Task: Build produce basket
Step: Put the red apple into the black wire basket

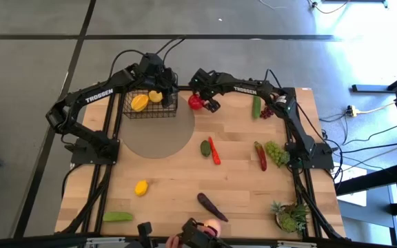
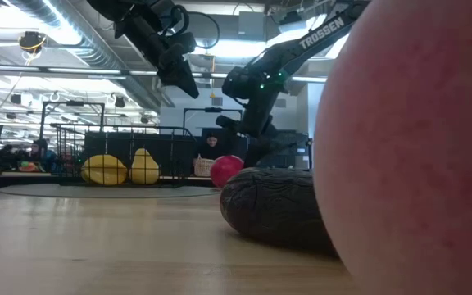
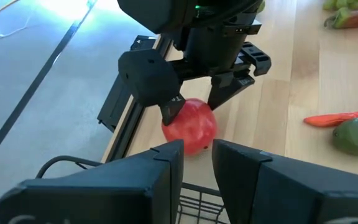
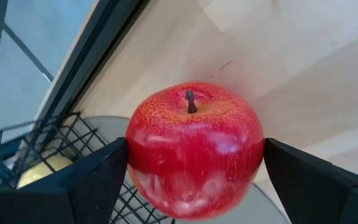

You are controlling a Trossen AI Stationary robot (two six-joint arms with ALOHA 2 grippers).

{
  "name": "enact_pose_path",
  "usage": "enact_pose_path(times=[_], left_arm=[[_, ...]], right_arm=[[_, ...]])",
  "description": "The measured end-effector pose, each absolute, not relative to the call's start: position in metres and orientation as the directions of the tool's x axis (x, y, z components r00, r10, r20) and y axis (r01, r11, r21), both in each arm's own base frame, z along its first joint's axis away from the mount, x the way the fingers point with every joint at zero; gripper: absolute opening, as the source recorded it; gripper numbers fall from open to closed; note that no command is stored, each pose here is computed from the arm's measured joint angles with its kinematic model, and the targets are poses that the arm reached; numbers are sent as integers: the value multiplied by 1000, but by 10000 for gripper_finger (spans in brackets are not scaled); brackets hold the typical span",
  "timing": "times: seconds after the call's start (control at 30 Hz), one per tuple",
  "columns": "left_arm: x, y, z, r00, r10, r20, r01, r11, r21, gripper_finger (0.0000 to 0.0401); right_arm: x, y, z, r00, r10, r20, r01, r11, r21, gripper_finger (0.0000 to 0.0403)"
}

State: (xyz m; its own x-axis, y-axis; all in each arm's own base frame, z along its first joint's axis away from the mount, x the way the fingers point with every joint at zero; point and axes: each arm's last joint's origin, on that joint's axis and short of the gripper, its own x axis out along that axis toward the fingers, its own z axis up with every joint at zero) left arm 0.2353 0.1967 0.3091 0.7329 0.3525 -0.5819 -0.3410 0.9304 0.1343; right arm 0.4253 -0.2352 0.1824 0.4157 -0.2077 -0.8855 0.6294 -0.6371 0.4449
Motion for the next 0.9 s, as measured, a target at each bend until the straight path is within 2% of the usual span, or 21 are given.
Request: enact_pose_path(times=[0.4, 0.53, 0.77, 0.9], left_arm=[[235, 197, 309, 733, 352, -582, -341, 930, 134, 75], [235, 197, 309, 733, 352, -582, -341, 931, 134, 75], [235, 197, 309, 733, 352, -582, -341, 930, 134, 75], [235, 197, 309, 733, 352, -582, -341, 931, 134, 75]], right_arm=[[426, -236, 183, 430, -203, -879, 644, -613, 457, 280], [428, -236, 183, 442, -205, -873, 659, -586, 472, 279], [427, -236, 183, 443, -201, -874, 766, -422, 485, 288], [428, -236, 183, 449, -192, -873, 766, -419, 487, 288]])
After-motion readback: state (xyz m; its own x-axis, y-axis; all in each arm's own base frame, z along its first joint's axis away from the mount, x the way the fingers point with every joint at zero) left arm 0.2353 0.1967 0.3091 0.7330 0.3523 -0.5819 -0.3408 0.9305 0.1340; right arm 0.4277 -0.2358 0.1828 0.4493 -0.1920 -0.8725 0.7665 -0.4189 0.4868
